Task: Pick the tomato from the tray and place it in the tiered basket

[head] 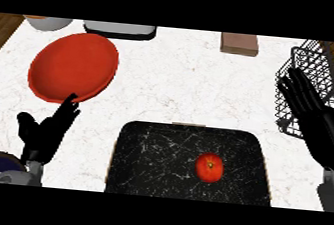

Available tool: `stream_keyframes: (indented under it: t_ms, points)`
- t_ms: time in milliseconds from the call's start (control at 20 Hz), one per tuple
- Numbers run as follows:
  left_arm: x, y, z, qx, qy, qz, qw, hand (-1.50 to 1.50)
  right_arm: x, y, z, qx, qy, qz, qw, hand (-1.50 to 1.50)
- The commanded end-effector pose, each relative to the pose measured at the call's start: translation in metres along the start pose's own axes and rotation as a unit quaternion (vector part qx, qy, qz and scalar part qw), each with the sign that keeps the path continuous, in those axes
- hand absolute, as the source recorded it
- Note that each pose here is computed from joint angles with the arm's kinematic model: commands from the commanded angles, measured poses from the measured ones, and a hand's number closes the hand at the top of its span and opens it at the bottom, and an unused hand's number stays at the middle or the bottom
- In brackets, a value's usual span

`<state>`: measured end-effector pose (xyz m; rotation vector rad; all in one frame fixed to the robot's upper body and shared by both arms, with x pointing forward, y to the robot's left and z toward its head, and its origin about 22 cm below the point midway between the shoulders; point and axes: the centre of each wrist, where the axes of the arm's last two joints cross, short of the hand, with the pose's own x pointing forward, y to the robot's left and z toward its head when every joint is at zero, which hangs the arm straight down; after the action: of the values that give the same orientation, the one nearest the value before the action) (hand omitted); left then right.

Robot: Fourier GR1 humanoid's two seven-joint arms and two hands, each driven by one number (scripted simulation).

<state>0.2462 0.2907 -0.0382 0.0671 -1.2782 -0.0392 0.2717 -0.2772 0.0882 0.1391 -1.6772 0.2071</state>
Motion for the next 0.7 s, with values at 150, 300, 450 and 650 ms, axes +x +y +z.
stream_keyframes:
  t_ms: [150,300,450,650]
  points:
    - [0.028,-0.034,-0.015,-0.048,-0.106,-0.027,0.9928,0.00,-0.004,0.084,-0.026,-0.112,0.027,0.010,0.993,-1.50]
    - [0.039,-0.040,-0.015,-0.084,-0.122,-0.034,0.9884,0.00,-0.048,0.054,-0.013,-0.175,0.085,0.199,0.961,-1.50]
    - [0.028,-0.053,-0.014,-0.110,-0.134,-0.032,0.9844,0.00,-0.058,0.171,-0.028,-0.227,0.052,0.021,0.972,-1.50]
    - [0.007,-0.055,-0.006,-0.110,-0.132,-0.017,0.9850,0.00,-0.051,0.202,-0.040,-0.223,-0.023,0.103,0.969,-1.50]
